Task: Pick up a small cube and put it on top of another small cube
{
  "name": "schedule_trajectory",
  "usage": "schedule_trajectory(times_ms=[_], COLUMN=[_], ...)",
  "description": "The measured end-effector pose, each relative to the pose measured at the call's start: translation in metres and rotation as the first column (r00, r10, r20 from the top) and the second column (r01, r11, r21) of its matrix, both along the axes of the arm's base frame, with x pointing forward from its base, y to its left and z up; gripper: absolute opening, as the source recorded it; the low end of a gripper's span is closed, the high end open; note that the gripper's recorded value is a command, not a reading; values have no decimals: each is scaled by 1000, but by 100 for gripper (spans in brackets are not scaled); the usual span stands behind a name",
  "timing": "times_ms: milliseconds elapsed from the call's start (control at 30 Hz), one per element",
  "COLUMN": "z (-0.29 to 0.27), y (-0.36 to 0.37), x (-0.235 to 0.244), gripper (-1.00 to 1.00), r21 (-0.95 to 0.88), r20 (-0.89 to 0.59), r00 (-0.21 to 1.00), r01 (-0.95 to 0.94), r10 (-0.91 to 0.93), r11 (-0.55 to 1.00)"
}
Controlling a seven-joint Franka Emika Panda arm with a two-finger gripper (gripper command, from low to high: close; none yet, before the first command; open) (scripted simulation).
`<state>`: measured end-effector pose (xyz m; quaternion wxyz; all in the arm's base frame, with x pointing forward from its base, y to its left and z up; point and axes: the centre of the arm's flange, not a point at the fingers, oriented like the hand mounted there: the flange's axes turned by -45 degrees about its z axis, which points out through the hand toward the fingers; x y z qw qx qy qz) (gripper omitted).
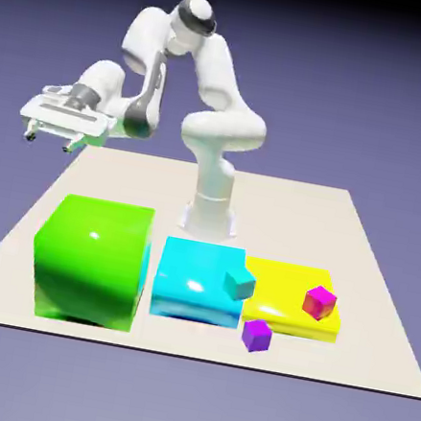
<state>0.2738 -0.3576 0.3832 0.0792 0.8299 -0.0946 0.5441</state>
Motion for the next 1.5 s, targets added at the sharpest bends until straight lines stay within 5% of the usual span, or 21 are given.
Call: schedule_trajectory(times_ms=[433, 900, 1233, 1267, 1500], z=[-126, -261, -308, -311, -279], y=[-18, 45, 59, 59, 61], x=[-76, -154, -115, -113, -142], gripper=[0, 0, 0, -100, -100], r21=[76, 45, 51, 51, 50], r20=[-19, -109, -85, -87, -78], r00=[999, 990, 989, 988, 989], r01=[40, -87, -120, -120, -121], r10=[-39, 92, 124, 124, 125], r11=[996, 995, 991, 991, 991])
